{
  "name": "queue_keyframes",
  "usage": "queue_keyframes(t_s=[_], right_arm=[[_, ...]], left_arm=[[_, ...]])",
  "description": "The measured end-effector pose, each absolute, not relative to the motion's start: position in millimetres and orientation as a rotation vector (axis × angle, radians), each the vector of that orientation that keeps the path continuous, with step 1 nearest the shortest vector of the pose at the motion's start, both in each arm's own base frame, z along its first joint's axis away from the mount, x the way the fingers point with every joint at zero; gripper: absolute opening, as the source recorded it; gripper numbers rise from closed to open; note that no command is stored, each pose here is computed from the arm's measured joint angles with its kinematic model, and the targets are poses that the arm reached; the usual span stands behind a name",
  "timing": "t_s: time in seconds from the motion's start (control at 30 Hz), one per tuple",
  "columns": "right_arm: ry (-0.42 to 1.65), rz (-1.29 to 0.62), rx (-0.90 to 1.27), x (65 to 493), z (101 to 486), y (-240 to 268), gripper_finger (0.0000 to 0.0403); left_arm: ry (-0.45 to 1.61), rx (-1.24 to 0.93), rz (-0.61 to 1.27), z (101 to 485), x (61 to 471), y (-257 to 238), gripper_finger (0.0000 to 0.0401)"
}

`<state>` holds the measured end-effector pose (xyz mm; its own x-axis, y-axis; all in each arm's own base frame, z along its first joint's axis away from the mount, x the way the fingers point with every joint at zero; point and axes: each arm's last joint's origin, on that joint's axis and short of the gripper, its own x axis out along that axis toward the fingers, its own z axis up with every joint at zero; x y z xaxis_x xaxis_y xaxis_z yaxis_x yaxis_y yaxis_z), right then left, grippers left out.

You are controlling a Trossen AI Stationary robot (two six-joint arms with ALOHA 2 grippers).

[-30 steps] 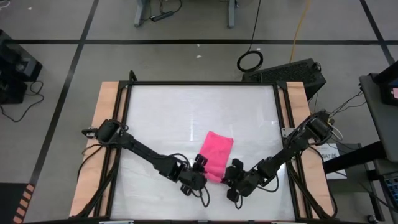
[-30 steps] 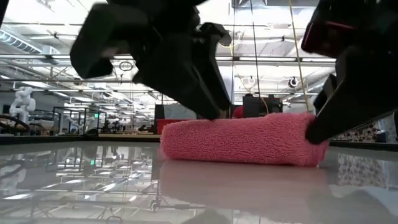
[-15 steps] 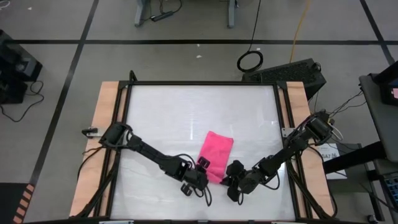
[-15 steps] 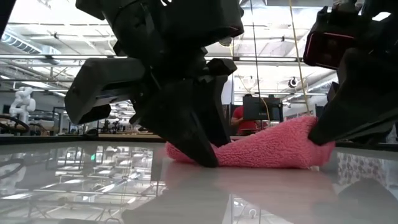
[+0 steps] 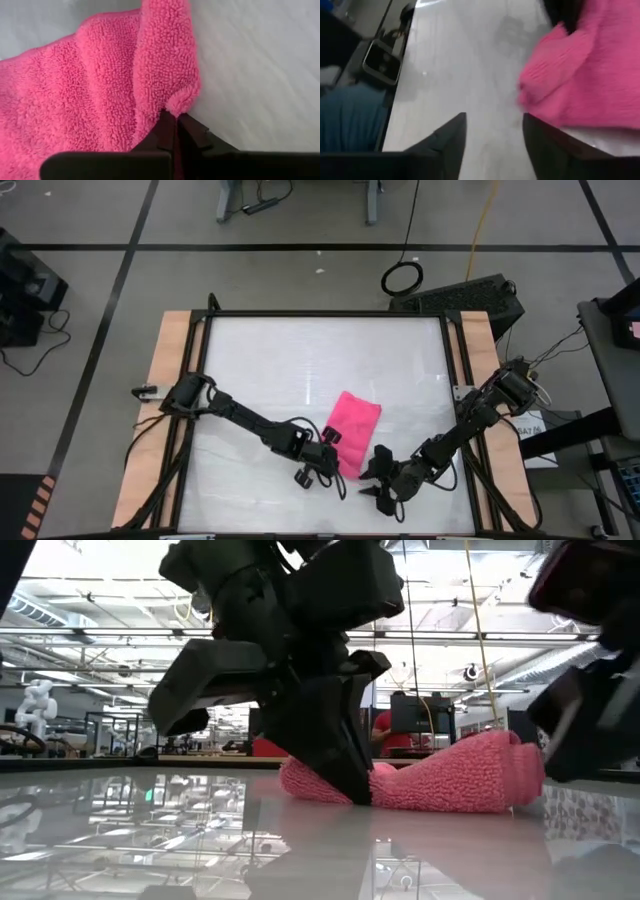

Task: Roll towel
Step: Roll the pink towel

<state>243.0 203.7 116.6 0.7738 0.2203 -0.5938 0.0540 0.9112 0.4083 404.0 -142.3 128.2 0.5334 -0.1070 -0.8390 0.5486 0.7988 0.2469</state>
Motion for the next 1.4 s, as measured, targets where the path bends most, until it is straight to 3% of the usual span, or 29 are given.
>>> queue_keyframes(t_s=[0.2,0.47,0.73,0.97,1.4], right_arm=[[0.618,0.148,0.153,232,125,226,0.0207],[0.573,0.112,-0.472,237,140,249,0.0193],[0.704,0.036,-0.739,261,123,241,0.0192],[0.747,-0.021,-0.755,266,110,237,0.0192],[0.845,-0.149,-0.544,273,98,217,0.0177]], left_arm=[[0.942,0.373,-0.479,128,410,-125,0.0011],[0.943,0.134,-0.595,128,417,-101,0.0011],[0.953,-0.035,-0.633,129,420,-81,0.0011],[0.952,-0.098,-0.657,130,421,-72,0.0011],[0.936,-0.157,-0.736,131,421,-68,0.0011]])
